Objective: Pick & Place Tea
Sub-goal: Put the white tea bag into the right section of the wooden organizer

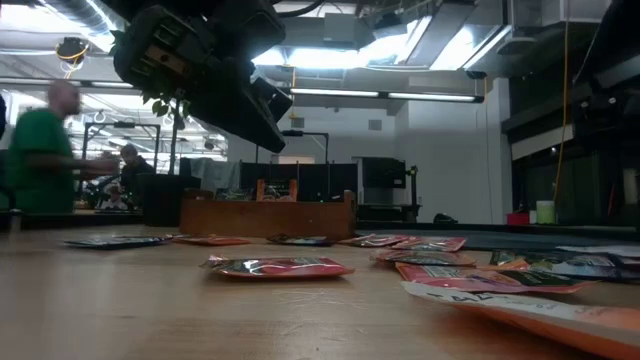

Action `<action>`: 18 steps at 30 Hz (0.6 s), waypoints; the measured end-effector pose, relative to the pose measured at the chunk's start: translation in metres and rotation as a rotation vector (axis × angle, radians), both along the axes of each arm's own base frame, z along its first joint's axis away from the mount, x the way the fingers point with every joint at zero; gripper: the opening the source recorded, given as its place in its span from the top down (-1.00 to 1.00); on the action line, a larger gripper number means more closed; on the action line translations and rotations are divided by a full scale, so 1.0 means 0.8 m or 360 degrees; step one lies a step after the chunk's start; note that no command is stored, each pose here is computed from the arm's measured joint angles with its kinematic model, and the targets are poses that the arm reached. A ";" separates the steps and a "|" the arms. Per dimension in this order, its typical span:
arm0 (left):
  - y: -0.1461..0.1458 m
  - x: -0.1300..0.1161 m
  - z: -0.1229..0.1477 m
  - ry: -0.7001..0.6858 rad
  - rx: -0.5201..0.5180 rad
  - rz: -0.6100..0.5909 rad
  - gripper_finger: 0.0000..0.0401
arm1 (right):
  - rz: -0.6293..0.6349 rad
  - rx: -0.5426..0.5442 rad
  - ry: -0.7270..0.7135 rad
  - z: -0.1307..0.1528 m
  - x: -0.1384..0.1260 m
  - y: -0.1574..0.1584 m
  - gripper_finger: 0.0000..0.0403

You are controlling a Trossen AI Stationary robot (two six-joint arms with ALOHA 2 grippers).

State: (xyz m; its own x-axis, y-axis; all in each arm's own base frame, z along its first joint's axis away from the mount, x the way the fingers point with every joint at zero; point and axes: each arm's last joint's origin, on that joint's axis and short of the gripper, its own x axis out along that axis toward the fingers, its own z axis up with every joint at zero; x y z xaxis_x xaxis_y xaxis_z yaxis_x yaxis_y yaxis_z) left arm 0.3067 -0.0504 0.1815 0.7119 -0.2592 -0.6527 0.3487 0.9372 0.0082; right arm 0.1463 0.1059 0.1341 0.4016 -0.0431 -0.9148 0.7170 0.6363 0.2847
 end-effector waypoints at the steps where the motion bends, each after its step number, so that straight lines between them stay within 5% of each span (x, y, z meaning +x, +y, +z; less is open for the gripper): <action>1: 0.000 0.000 0.000 0.0000 0.0000 0.0000 0.98 | 0.0001 0.0006 -0.0008 0.000 0.001 0.001 0.06; 18: 0.000 0.000 0.000 0.0000 0.0001 -0.0001 0.99 | -0.0035 0.0133 -0.0124 0.001 0.006 0.015 0.06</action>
